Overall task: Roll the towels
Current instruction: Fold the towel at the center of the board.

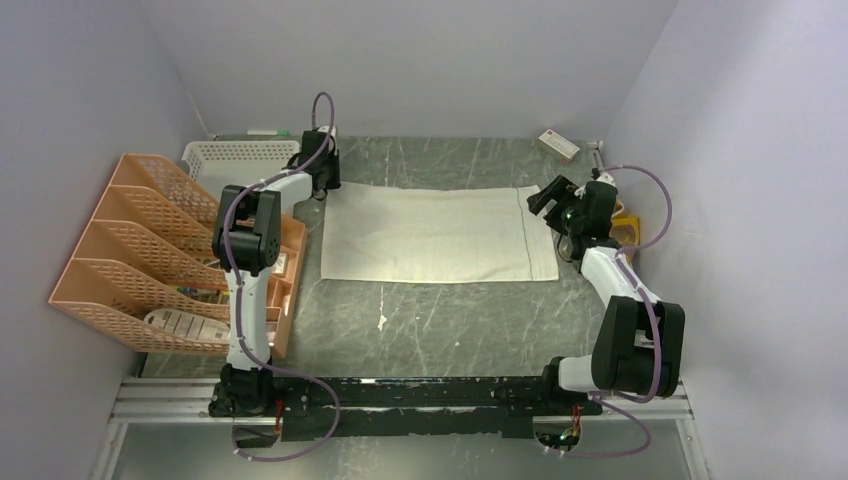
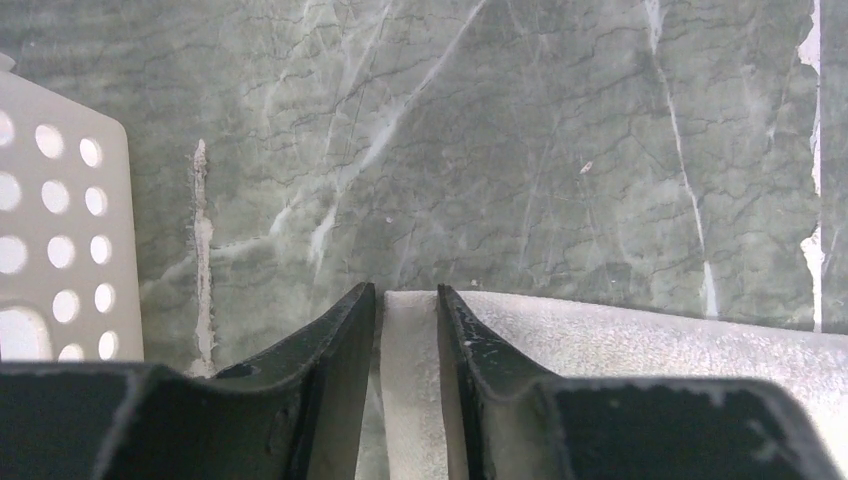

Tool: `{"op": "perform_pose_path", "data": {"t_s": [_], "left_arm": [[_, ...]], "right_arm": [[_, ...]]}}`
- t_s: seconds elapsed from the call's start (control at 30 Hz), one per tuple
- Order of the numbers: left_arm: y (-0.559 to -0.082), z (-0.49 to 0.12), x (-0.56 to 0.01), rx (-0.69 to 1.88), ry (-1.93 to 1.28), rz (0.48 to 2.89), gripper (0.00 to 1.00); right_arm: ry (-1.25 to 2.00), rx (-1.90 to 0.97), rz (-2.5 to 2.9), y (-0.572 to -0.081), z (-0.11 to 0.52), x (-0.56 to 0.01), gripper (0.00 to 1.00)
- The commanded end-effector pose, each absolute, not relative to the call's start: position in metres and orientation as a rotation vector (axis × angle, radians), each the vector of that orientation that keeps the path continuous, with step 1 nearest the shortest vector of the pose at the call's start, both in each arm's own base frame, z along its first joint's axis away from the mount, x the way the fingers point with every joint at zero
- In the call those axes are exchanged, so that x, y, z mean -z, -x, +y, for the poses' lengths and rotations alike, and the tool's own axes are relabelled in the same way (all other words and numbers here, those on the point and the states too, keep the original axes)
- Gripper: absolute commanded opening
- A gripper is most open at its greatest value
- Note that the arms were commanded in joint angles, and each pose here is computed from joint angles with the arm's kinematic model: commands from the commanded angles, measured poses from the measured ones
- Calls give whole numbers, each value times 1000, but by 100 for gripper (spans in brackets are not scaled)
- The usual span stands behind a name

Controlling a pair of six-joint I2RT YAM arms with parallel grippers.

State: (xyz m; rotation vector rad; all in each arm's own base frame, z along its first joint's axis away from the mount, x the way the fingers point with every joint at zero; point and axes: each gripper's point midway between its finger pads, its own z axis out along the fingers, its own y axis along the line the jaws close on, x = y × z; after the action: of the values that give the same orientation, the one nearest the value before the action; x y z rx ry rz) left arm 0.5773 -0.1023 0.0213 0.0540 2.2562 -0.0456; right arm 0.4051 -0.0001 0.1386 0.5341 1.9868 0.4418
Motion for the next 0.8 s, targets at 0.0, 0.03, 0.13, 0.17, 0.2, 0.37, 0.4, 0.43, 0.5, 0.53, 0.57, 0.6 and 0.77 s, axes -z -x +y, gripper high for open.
{"op": "perform_pose_path", "data": {"t_s": [0.0, 0.03, 0.13, 0.17, 0.2, 0.37, 0.4, 0.43, 0.5, 0.53, 0.57, 0.6, 0.77], "left_arm": [[-556, -99, 4, -7, -58, 2363, 37], [-556, -99, 4, -13, -57, 2366, 35], [-553, -100, 5, -33, -60, 2373, 15], [-552, -101, 5, -35, -63, 2371, 12], [-551, -102, 4, -36, -65, 2369, 8], [-553, -106, -1, -7, -58, 2356, 7], [-555, -107, -5, 1, -53, 2350, 7], [-556, -108, -9, 9, -43, 2341, 7], [-560, -109, -23, 16, -29, 2317, 7], [-561, -110, -29, 22, -27, 2307, 7], [-562, -111, -35, 29, -25, 2298, 7], [-564, -112, -41, 36, -20, 2288, 7], [-568, -115, -63, 67, -16, 2255, 7]], "right_arm": [[-517, -422, 1994, -399, 0, -138, 81], [-517, -423, 1994, -399, 0, -138, 81], [-515, -425, 1993, -398, 0, -138, 81], [-515, -427, 1993, -398, 0, -138, 81], [-514, -430, 1990, -399, 1, -140, 81], [-507, -440, 1981, -406, 1, -139, 81], [-510, -428, 1982, -411, -1, -137, 81], [-525, -385, 2008, -415, -8, -128, 81], [-531, -275, 2056, -428, -23, -116, 81], [-534, -245, 2060, -440, -30, -117, 81], [-535, -219, 2070, -450, -35, -116, 81], [-537, -199, 2087, -459, -39, -112, 79], [-515, -119, 2113, -506, -55, -103, 71]]}}
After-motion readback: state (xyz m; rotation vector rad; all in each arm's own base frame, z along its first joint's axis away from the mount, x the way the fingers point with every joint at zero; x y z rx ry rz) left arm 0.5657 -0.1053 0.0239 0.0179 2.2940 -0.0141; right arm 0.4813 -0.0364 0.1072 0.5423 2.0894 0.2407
